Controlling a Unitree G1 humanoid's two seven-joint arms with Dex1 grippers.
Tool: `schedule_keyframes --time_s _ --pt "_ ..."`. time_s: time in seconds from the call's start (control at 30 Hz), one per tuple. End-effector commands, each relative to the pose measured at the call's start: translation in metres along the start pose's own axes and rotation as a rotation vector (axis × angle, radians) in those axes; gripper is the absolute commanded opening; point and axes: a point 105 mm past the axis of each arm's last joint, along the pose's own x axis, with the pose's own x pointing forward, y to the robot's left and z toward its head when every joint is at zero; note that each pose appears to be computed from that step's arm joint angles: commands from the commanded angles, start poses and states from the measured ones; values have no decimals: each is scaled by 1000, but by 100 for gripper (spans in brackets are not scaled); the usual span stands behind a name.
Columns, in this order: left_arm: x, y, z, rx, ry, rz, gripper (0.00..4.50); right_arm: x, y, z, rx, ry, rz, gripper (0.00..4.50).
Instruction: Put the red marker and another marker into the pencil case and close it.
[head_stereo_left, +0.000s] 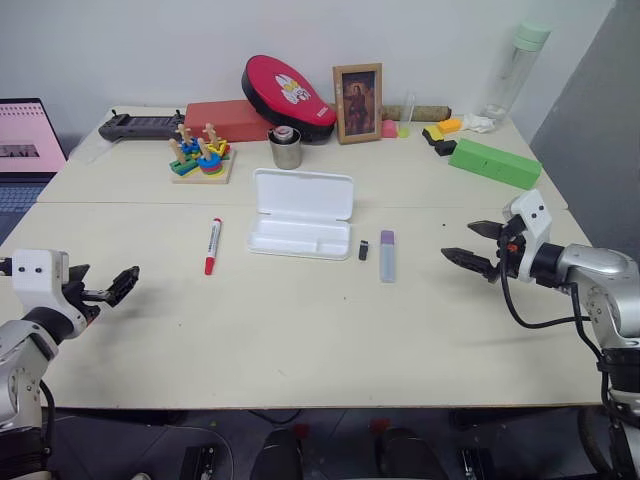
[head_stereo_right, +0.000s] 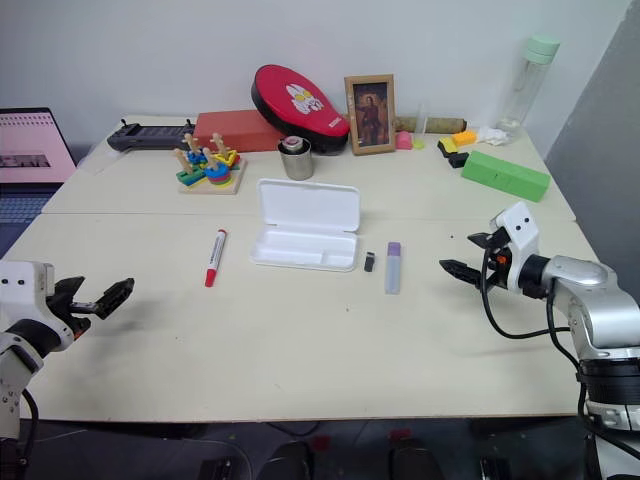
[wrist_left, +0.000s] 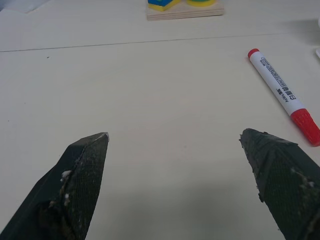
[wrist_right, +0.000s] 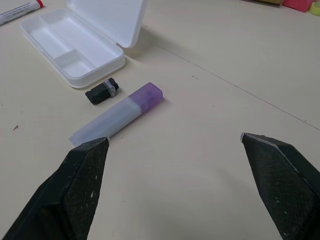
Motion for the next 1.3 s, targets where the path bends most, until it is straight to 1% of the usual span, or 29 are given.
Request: schedule_keyframes --time_s 0.03,0.1,0.77,1.13,1.2,1.3 --pt "-4 5 24 49 -68 24 450 -6 0 12 -35 -32 1 446" --pt "-3 6 27 41 -84 32 450 -5 0 12 -30 -36 2 446" --pt "-2 -1 24 34 -73 9 450 -4 1 7 -20 -32 7 446" --pt "0 -6 24 28 -73 -12 450 -1 5 9 -17 -41 24 446" --pt "2 -12 26 28 -81 -52 450 2 11 12 -27 -43 50 446" --pt "10 -34 39 101 -113 -192 450 15 28 23 -62 -52 135 446"
